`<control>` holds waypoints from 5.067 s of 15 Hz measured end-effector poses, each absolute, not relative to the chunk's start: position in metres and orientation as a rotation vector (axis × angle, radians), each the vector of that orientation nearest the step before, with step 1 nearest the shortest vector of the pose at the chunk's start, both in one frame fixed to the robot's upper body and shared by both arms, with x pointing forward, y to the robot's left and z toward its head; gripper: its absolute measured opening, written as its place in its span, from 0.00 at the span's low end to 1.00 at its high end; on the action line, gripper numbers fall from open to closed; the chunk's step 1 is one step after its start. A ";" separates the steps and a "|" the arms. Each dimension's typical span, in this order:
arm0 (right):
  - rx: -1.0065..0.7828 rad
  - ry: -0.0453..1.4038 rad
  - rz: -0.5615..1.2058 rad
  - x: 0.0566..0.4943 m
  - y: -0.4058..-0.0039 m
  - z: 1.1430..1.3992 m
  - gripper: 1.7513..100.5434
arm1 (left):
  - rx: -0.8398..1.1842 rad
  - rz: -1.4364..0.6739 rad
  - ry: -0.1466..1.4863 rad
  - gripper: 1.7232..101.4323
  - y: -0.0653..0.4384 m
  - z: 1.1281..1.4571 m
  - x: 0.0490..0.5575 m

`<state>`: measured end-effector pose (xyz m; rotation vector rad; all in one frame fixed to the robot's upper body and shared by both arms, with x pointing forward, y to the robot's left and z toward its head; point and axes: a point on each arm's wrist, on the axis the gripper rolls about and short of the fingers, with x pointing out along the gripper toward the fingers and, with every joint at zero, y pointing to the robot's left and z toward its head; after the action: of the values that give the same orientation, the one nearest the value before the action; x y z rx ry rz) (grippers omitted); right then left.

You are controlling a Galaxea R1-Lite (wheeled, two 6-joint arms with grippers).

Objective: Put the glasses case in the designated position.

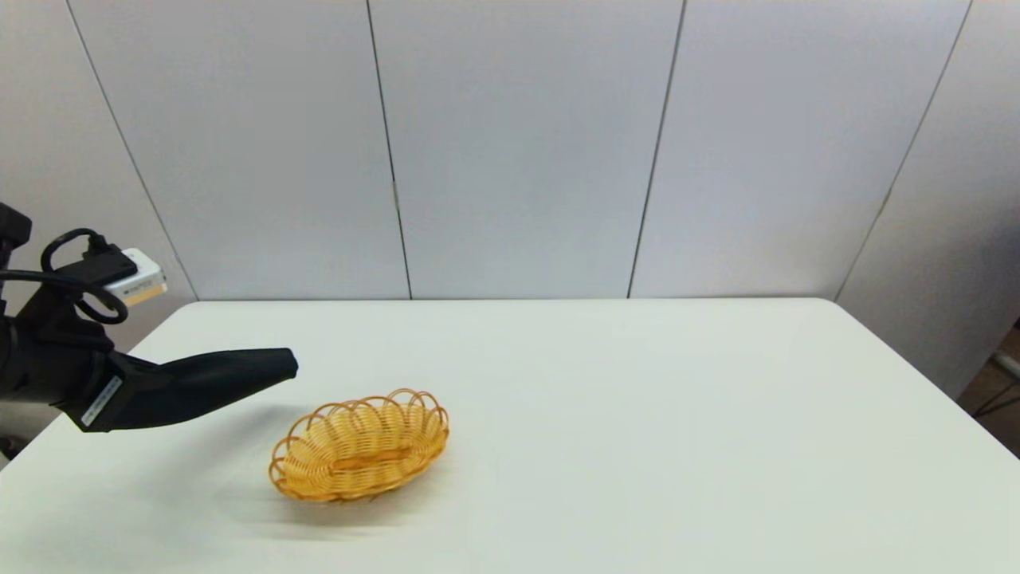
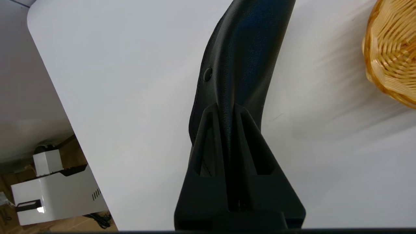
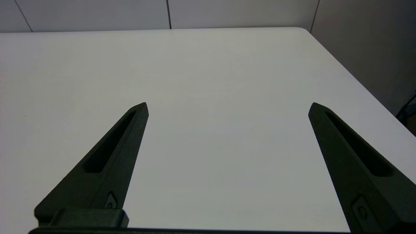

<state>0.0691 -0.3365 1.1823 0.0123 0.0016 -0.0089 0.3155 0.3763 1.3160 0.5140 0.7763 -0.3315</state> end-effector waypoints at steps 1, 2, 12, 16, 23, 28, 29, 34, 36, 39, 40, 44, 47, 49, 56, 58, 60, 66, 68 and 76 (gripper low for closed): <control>0.012 0.002 -0.009 0.069 -0.336 1.182 0.97 | 0.512 -0.331 0.779 0.08 0.376 1.315 0.314; 0.012 0.002 -0.009 0.069 -0.336 1.182 0.97 | 0.511 -0.333 0.782 0.08 0.376 1.314 0.312; 0.012 0.002 -0.009 0.069 -0.336 1.182 0.97 | 0.497 -0.333 0.800 0.08 0.372 1.308 0.295; 0.012 0.001 -0.009 0.069 -0.336 1.182 0.97 | 0.495 -0.327 0.801 0.08 0.373 1.308 0.293; 0.012 0.002 -0.009 0.069 -0.336 1.182 0.97 | 0.494 -0.327 0.803 0.08 0.373 1.307 0.291; 0.012 0.001 -0.009 0.069 -0.336 1.182 0.97 | 0.488 -0.327 0.808 0.40 0.373 1.305 0.290; 0.012 0.002 -0.009 0.069 -0.336 1.182 0.97 | 0.487 -0.328 0.806 0.46 0.373 1.305 0.290; 0.012 0.002 -0.009 0.069 -0.336 1.182 0.97 | 0.492 -0.317 0.786 0.70 0.374 1.309 0.290; 0.012 0.002 -0.009 0.069 -0.336 1.182 0.97 | 0.490 -0.289 0.735 0.76 0.374 1.315 0.291; 0.012 0.002 -0.009 0.069 -0.336 1.182 0.97 | 0.492 -0.232 0.606 0.82 0.373 1.332 0.288; 0.012 0.002 -0.009 0.069 -0.336 1.182 0.97 | 0.489 -0.210 0.559 0.84 0.372 1.339 0.285; 0.012 0.002 -0.009 0.069 -0.336 1.182 0.97 | 0.469 -0.123 0.343 0.89 0.367 1.363 0.263; 0.012 0.002 -0.009 0.069 -0.336 1.182 0.97 | 0.492 -0.064 0.134 0.91 0.363 1.379 0.249; 0.012 0.001 -0.009 0.069 -0.336 1.182 0.97 | 0.483 -0.035 0.037 0.92 0.360 1.387 0.235; 0.012 0.002 -0.009 0.069 -0.336 1.182 0.97 | 0.493 -0.004 -0.200 0.95 0.342 1.379 0.159; 0.012 0.002 -0.009 0.069 -0.336 1.182 0.97 | 0.488 -0.002 -0.272 0.95 0.336 1.371 0.131; 0.012 0.001 -0.009 0.069 -0.336 1.182 0.97 | 0.488 -0.003 -0.351 0.95 0.330 1.362 0.105; 0.012 0.002 -0.009 0.069 -0.336 1.182 0.97 | 0.385 -0.039 -0.542 0.96 0.324 1.324 0.067; 0.012 0.002 -0.009 0.069 -0.336 1.182 0.97 | 0.313 -0.056 -0.605 0.96 0.324 1.317 0.065; 0.012 0.002 -0.009 0.069 -0.336 1.182 0.97 | 0.114 -0.093 -0.624 0.96 0.331 1.303 0.065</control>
<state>0.0691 -0.3365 1.1823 0.0123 0.0016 -0.0089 0.0647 0.3306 1.3032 0.1135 -0.6235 -0.0931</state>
